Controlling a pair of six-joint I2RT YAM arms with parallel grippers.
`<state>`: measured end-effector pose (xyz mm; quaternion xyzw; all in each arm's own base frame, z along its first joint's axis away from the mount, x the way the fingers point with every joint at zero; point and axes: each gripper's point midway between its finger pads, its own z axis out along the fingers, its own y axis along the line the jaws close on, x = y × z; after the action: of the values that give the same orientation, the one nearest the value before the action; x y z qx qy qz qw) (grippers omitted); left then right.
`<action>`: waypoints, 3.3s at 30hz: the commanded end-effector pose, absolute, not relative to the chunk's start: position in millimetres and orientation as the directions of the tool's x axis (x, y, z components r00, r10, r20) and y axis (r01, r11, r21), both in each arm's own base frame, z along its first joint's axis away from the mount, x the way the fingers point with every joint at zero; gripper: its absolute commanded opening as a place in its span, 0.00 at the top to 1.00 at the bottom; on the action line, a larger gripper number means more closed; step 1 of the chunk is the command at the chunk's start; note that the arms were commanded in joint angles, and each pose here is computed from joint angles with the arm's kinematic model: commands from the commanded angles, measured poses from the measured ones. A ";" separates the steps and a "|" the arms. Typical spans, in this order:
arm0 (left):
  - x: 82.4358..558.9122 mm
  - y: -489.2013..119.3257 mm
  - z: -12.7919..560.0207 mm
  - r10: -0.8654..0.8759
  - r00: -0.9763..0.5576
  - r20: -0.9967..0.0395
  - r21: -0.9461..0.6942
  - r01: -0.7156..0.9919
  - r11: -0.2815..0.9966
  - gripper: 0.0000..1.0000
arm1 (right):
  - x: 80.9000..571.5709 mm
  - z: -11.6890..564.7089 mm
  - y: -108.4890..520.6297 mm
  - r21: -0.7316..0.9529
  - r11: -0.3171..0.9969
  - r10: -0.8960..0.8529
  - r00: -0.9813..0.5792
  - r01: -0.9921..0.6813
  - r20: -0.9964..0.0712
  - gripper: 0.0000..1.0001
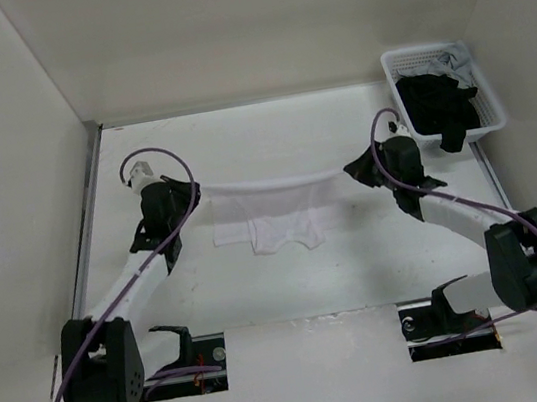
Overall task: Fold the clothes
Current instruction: Fold the tank top
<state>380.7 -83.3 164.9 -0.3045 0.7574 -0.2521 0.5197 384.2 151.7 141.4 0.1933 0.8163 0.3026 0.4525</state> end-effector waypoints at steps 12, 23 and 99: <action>289.3 -80.1 123.1 -0.726 -0.340 -0.597 -0.712 -0.192 0.675 0.99 | 290.1 77.9 147.1 0.672 0.733 0.601 -0.564 0.106 -0.566 1.00; 260.5 -57.4 64.8 -0.772 -0.345 -0.534 -0.686 -0.357 0.634 0.81 | 270.3 58.3 149.0 0.641 0.755 0.581 -0.595 0.138 -0.556 0.67; 282.0 -189.0 112.2 -0.476 -0.482 -0.736 -0.566 0.052 0.823 0.50 | 246.7 118.4 219.6 0.600 0.775 0.437 -0.517 -0.199 -0.736 0.78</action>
<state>280.3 -212.0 108.8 -0.1425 0.8191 -0.3145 0.4582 231.4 219.1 79.1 0.0409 0.8561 0.2861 0.4285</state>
